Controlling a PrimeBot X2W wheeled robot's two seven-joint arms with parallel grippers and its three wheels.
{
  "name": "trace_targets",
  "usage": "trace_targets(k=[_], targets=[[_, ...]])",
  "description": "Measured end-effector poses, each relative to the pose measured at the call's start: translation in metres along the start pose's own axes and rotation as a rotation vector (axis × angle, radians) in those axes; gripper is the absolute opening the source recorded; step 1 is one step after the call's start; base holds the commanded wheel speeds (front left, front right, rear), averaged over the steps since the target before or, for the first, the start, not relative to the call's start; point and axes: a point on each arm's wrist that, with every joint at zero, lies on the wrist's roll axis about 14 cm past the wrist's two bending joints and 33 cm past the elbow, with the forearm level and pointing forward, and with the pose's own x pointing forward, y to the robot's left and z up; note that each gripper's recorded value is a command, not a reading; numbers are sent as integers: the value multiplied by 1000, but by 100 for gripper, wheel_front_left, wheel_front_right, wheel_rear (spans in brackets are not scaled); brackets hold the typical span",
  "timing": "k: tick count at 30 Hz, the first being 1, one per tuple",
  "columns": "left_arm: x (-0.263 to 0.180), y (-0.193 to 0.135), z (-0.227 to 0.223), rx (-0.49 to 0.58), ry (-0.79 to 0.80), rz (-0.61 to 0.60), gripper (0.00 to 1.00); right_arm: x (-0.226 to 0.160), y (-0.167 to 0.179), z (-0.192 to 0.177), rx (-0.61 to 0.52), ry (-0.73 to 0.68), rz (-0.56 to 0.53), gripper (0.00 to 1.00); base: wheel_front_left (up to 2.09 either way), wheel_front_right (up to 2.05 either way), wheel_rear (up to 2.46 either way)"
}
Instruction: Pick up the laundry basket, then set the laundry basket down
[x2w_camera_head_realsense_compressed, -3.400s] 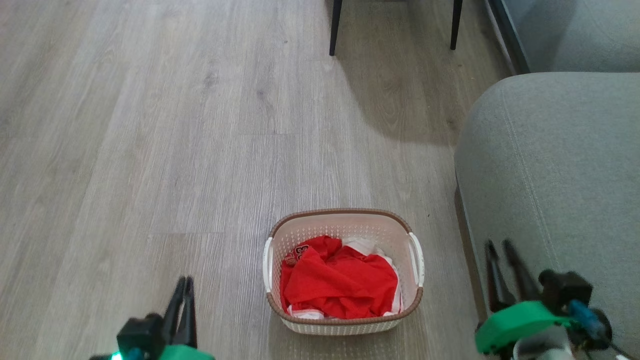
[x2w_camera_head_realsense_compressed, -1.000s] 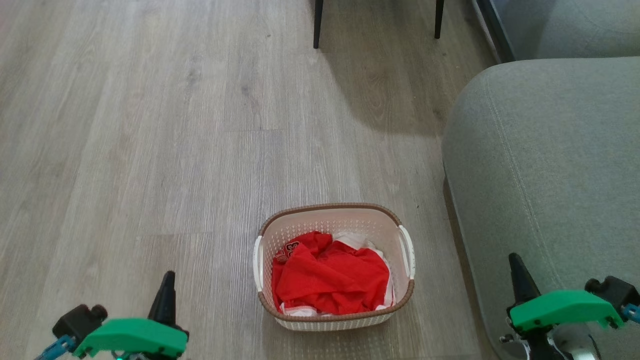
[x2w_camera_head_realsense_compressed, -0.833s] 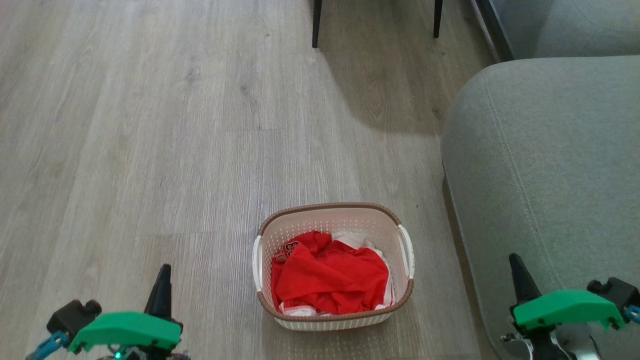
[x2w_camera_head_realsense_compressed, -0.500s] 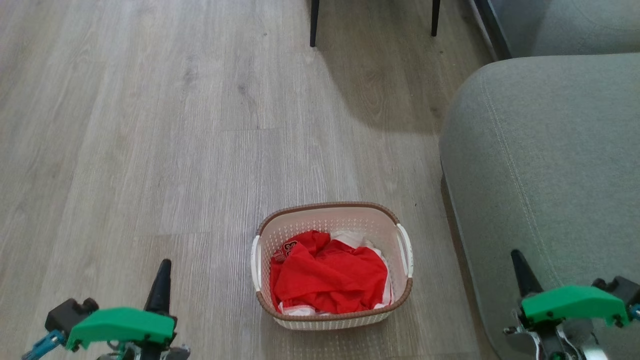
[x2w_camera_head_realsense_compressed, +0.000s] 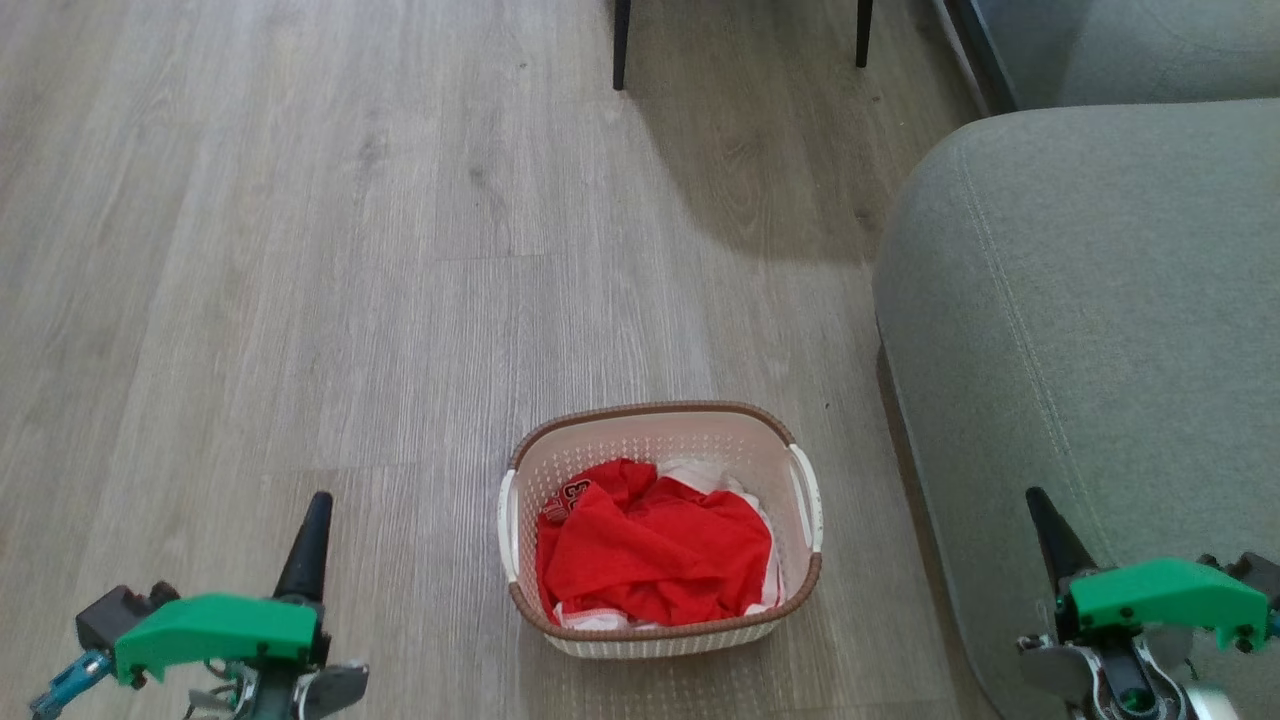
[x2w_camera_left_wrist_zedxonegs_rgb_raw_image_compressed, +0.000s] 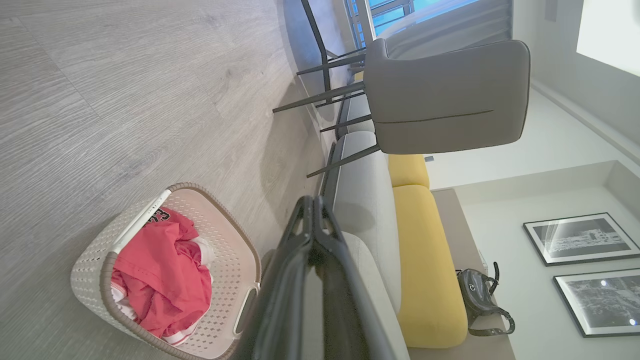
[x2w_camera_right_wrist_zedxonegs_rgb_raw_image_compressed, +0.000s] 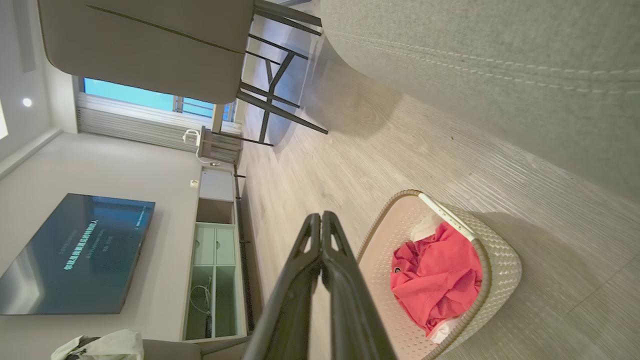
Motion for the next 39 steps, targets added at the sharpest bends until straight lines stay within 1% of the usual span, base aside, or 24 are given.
trace_targets(k=[9,17,26,28,39], targets=[[3,-1,4,-92,-3,-10,0,0,-1,4,85,-6,-1,0,0,0,0],[10,-12,6,-183,5,-47,0,4,4,9,173,-13,14,0,0,0,0],[13,-14,11,-284,2,-62,0,3,2,15,270,-20,17,0,0,0,0],[16,-19,12,-308,5,-83,0,4,3,16,293,-23,20,0,0,0,0],[18,-24,12,-316,9,-96,0,7,7,18,305,-26,34,0,0,0,0]])
